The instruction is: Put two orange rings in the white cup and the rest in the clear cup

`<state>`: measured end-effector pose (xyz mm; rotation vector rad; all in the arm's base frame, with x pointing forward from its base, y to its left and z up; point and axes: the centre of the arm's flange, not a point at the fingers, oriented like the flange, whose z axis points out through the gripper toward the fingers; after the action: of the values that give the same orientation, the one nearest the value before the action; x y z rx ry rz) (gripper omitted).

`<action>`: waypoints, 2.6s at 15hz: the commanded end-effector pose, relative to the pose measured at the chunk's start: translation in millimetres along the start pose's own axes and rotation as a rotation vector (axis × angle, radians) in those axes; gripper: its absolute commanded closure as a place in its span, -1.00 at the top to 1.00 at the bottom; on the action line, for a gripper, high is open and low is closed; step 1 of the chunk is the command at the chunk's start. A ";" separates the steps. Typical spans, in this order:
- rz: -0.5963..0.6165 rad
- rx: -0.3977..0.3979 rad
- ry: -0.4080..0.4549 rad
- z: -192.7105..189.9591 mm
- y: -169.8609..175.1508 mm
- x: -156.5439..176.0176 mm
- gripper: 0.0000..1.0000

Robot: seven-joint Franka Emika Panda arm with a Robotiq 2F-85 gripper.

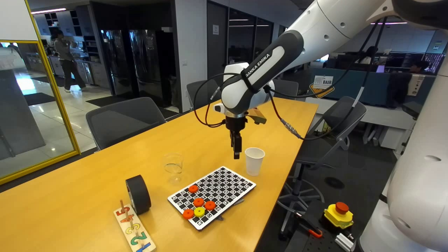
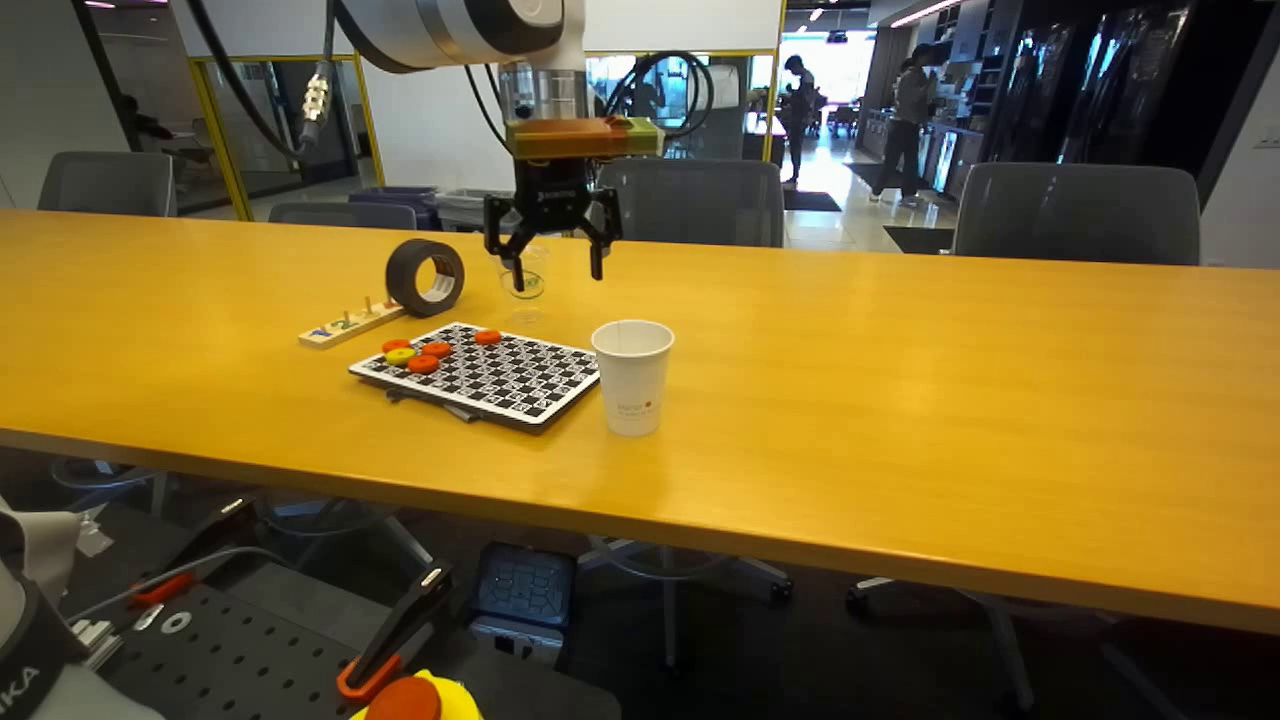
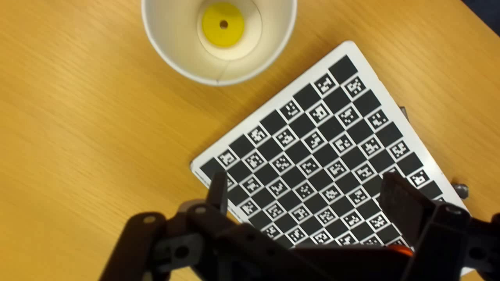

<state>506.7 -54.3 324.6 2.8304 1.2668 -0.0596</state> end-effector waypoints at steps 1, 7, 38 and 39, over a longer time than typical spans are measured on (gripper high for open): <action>-0.051 0.016 0.006 -2.8 -24.1 37.7 1.00; -0.127 0.051 0.013 21.0 -64.2 73.9 1.00; -0.077 0.098 0.063 105.4 -139.6 107.0 1.00; -0.076 0.099 0.062 106.0 -138.6 108.5 1.00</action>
<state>461.6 106.1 210.8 2.8713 1.4415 -0.0453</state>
